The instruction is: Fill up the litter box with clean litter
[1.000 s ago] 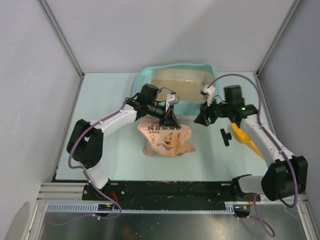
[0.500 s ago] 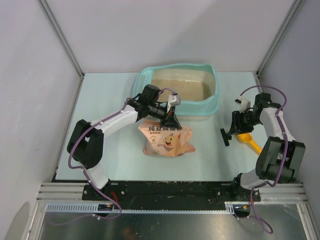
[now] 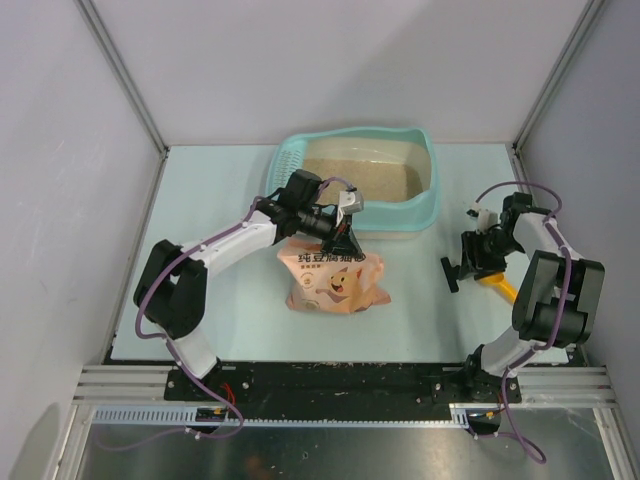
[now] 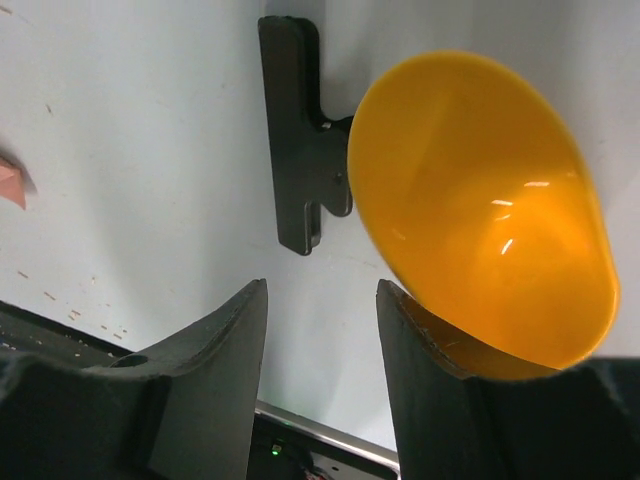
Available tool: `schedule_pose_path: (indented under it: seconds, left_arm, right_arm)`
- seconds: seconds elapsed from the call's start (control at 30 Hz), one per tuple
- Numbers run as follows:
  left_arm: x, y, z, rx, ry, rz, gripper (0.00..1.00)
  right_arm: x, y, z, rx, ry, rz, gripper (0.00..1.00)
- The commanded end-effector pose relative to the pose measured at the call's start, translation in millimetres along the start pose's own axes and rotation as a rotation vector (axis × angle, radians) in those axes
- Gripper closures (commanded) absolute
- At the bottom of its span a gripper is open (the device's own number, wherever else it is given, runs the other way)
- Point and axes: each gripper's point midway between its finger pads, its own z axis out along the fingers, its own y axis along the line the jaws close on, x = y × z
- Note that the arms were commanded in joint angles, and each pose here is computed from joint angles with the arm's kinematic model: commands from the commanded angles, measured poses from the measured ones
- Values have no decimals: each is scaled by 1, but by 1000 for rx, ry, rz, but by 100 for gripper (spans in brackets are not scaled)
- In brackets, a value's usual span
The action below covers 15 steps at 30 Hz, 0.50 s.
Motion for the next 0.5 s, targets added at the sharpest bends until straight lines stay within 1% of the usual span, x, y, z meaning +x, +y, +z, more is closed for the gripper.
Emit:
schedule_pose_path:
  seconds: [0.0, 0.07, 0.23, 0.47]
  left_arm:
    - [-14, -12, -2, -4, -20, 27, 100]
    - [-14, -11, -3, -8, -19, 27, 100]
    - [-12, -10, -3, -16, -12, 26, 100]
    - [-12, -4, -3, -33, -8, 27, 100]
  right_arm:
    - [-7, -5, 10, 5, -9, -14, 48]
    - [-11, 1, 12, -37, -26, -39, 50]
    - [-12, -3, 24, -30, -5, -41, 52]
    - [-21, -8, 33, -35, -15, -49, 55]
